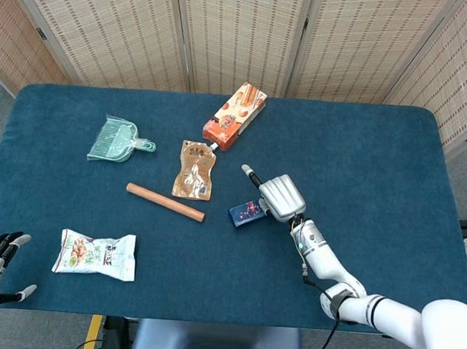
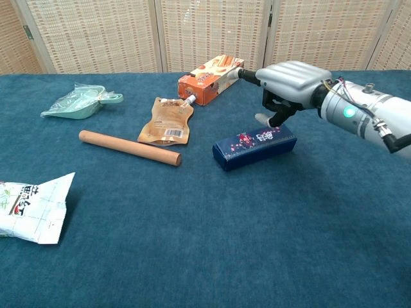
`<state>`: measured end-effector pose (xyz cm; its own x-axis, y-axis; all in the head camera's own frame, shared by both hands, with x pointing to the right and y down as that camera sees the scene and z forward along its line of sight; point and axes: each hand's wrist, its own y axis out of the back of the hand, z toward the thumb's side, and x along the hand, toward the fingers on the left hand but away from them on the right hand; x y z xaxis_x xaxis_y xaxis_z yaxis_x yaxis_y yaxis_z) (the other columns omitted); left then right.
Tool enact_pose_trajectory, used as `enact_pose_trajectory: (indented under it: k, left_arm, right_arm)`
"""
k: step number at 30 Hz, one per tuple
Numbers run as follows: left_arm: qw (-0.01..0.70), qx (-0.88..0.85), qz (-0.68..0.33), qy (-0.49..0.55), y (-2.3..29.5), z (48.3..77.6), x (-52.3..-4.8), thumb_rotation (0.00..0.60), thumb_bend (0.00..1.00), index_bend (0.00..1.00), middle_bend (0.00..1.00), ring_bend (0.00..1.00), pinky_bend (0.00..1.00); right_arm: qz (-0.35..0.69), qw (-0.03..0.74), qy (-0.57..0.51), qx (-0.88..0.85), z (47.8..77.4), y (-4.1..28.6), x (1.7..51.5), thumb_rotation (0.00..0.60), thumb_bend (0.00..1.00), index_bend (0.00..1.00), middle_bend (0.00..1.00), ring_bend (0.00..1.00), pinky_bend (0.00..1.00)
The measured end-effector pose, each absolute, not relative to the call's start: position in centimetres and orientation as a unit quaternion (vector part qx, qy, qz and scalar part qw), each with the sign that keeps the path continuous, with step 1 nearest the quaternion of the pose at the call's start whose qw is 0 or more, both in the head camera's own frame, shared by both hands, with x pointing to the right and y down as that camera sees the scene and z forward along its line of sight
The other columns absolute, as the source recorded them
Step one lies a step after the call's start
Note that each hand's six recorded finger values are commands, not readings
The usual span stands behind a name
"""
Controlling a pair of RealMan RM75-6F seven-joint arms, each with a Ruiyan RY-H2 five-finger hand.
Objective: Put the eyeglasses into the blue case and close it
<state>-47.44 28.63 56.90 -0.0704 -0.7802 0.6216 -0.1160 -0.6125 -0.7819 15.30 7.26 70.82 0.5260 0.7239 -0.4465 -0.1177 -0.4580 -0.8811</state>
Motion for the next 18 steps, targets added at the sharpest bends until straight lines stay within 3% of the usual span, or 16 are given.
enact_pose_trajectory:
  k: [2,6,12,18]
  left_arm:
    - [0.259,-0.631,-0.639,0.354,28.6,57.0,-47.3,0.600,0.20,0.17,0.13,0.11,0.22]
    - [0.259,-0.634,-0.639,0.351,28.6,57.1,-47.2,0.600,0.19,0.17,0.13,0.11,0.22]
    - [0.256,-0.635,-0.639,0.349,28.7,57.2,-47.1,0.600,0.20,0.17,0.13,0.11,0.22]
    - [0.254,-0.632,-0.643,0.349,28.7,57.2,-47.3,0.600,0.20,0.17,0.13,0.11,0.22]
  right_arm:
    - [0.440,0.477,-0.198,-0.735,70.4,7.7,15.8,0.600,0.24,0.00,0.94,1.00,1.00]
    - [0.450,0.479,-0.169,-0.735,70.3,8.8,16.9,0.600,0.16,0.01,0.95,1.00,1.00]
    - [0.473,0.472,-0.135,-0.732,71.8,9.5,17.5,0.600,0.17,0.07,0.95,1.00,1.00]
    - [0.492,0.469,-0.105,-0.726,73.5,9.4,16.9,0.600,0.25,0.12,0.95,1.00,1.00]
